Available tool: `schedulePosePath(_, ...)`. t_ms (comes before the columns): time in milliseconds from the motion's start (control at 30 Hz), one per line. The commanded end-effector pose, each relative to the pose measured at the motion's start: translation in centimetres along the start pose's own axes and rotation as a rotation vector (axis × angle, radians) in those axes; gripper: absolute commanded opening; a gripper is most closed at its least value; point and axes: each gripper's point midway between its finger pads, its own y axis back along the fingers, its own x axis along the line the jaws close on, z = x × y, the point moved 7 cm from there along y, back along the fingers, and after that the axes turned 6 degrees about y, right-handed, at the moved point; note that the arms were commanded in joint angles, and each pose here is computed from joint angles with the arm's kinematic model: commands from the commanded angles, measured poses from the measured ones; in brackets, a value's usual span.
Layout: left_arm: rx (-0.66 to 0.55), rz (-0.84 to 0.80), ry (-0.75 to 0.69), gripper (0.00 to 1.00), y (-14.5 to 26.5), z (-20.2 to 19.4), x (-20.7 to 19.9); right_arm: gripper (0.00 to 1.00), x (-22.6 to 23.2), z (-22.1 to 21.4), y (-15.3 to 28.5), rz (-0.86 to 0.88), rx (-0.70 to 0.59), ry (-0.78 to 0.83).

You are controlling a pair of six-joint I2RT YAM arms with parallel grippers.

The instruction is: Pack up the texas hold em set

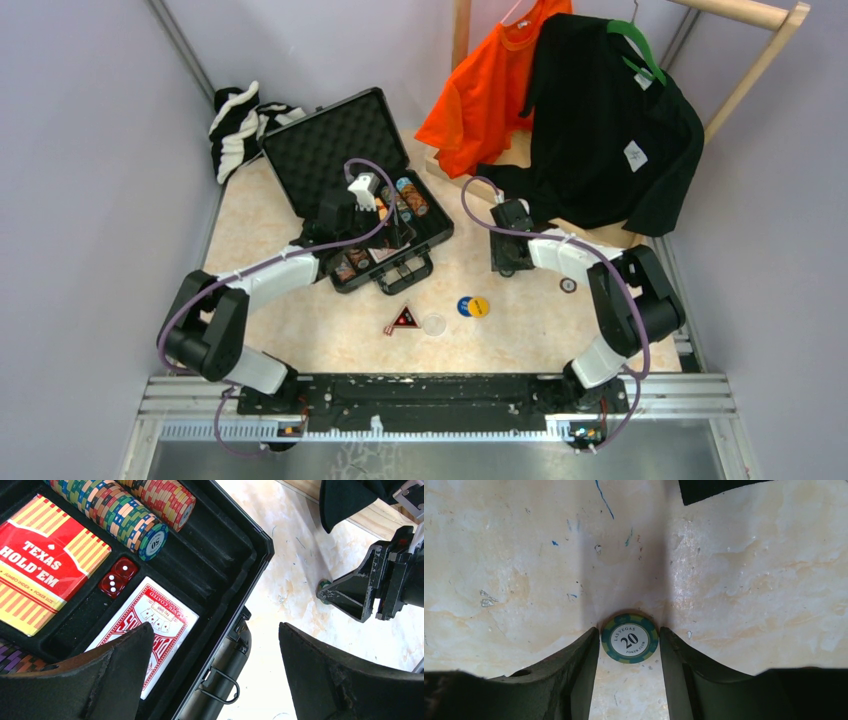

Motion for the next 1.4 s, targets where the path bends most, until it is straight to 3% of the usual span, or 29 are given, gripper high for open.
schedulePosePath(0,-0.011,-0.029,-0.01,0.99,-0.3,0.9,-0.7,0.48,-0.1,-1.0,0.1,-0.013,0.04,0.025)
schedulePosePath(167,-0.008,-0.032,-0.009,0.99,-0.3,0.8,-0.7,0.57,0.3,-1.4,0.2,-0.002,0.049,0.035)
schedulePosePath(733,-0.006,-0.031,-0.009,0.99,-0.2,0.7,-0.7,0.54,0.5,-2.5,0.5,0.0,0.067,0.041)
schedulePosePath(1367,0.004,-0.025,-0.004,0.99,-0.4,0.6,-0.5,0.39,0.5,-2.1,0.9,0.004,0.047,0.037)
